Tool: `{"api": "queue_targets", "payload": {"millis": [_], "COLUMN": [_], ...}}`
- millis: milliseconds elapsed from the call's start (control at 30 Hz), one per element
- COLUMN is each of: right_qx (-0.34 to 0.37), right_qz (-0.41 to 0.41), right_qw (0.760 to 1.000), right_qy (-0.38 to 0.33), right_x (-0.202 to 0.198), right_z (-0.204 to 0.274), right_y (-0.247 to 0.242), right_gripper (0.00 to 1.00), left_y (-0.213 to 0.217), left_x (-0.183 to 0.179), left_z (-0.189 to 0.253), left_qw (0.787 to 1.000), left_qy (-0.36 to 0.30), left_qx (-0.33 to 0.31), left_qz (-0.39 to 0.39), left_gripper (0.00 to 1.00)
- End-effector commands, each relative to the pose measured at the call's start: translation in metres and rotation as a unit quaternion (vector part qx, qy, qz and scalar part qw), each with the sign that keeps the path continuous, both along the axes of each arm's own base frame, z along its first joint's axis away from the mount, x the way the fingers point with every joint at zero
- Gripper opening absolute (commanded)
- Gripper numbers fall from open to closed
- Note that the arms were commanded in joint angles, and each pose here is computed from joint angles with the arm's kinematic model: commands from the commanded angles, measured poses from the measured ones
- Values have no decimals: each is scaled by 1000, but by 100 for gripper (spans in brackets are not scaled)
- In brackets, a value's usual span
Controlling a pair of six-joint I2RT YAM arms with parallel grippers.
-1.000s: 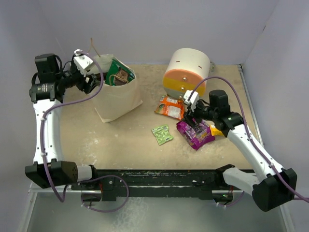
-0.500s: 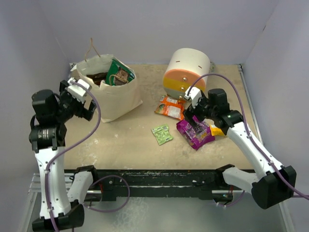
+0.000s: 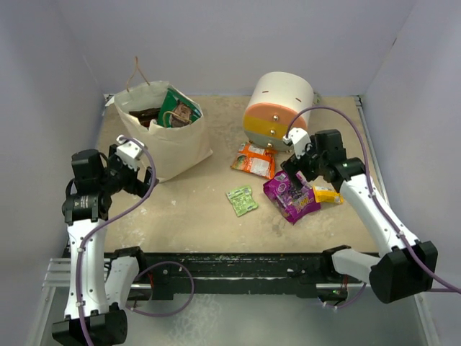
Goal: Place the snacks into the paper bag
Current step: Pick up the snack from the center of the board.
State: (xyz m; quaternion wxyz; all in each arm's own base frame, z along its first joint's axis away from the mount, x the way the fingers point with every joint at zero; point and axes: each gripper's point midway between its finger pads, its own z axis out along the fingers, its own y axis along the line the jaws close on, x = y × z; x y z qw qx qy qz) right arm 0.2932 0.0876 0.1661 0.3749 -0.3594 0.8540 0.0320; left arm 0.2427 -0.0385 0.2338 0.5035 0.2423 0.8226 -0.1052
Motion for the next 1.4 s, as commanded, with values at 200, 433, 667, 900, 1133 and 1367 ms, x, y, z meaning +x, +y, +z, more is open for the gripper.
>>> {"api": "queue_targets", "payload": {"millis": [200,433,667,900,1133,1367], "right_qx": [-29,-40,-51,-122,-179,-169], "right_qz": [-8,-47,-61,34,119,168], "right_qw": [995,988,979,965,957,948], "right_qy": [98,139,187,230,197,213], "right_x": [3,0,-13,-41,-32,-37], "right_z": [-8,-30,-47,-61,-81,-118], "right_y": [-30,-58,-82,-113,-125,-118], "right_gripper": [99,98,93,91,95,94], "left_y": [-4,-5,-1,-6,-5,0], "left_x": [6,0,-1,1,11,16], "left_z": [-3,3,3,7,6,-3], "left_qw": [1000,999,999,999,999,1000], "left_qy": [-7,-30,-45,-43,-31,-22], "left_qx": [4,-1,20,11,2,8], "left_qz": [-27,-15,-17,-32,-28,-18], "left_gripper": [99,99,99,99,99,99]}}
